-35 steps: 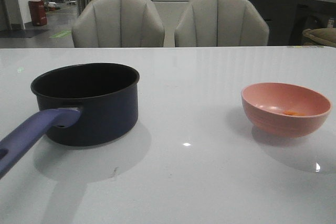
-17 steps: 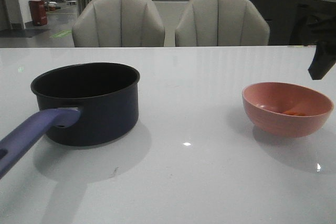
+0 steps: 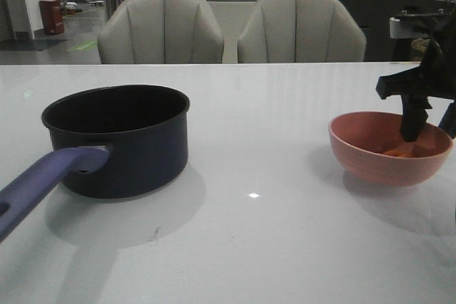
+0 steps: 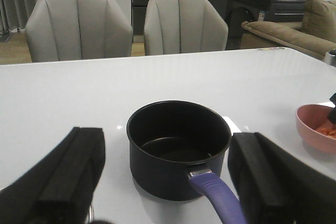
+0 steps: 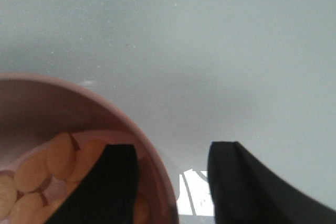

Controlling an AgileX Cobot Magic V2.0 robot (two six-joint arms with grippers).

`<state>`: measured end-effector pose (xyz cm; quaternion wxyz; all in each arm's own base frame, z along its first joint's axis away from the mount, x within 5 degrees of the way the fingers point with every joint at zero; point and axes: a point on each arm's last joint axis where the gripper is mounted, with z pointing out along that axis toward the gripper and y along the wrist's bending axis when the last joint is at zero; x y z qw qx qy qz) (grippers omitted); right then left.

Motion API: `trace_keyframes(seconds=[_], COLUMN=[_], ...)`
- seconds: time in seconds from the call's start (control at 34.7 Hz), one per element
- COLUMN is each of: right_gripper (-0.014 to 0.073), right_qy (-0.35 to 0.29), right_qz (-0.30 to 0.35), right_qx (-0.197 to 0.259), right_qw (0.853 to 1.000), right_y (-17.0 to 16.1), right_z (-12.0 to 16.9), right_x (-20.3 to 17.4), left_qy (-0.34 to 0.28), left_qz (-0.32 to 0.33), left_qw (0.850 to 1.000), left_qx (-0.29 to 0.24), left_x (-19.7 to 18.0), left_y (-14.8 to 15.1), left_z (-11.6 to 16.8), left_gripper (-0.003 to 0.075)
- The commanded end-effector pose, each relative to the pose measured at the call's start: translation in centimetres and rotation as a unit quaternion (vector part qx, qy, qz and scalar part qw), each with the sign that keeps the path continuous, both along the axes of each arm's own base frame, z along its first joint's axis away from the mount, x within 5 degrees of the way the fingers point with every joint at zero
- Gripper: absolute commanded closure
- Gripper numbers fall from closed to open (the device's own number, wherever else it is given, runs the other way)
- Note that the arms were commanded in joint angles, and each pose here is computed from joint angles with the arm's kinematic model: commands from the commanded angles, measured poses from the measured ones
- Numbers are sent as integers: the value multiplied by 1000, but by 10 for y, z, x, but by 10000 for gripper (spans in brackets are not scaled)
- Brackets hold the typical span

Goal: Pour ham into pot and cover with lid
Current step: 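Lower the right gripper and grasp the rim of the pink bowl, then lift the pink bowl and carry it above the saucepan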

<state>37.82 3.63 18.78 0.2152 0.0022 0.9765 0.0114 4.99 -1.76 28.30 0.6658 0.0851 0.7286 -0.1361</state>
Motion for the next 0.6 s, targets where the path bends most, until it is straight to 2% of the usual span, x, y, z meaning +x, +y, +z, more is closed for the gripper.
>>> trace_keyframes(seconds=[0.0,0.06,0.09,0.14,0.37,0.58], right_gripper=[370,461,473,448,456,457], right_qy=[-30,-30,-31,-31,-54,-67], right_qz=[-4,-8,-11,-12,-11,3], right_qx=[6,13,19,22,26,41], right_qw=[1000,999,999,999,998,997], right_y=[-1,0,0,1,1,14], right_z=[19,19,20,22,31,68], right_x=[8,8,9,9,9,8], left_qy=[-46,-46,-46,-46,-46,-46], left_qz=[-2,-2,-2,-2,-2,-2], left_qw=[999,999,999,999,999,999], left_qx=[-17,-17,-17,-17,-17,-17], left_x=[0,0,0,0,0,0], left_y=[0,0,0,0,0,0], left_z=[15,15,15,15,15,15], left_gripper=[192,192,192,192,192,192])
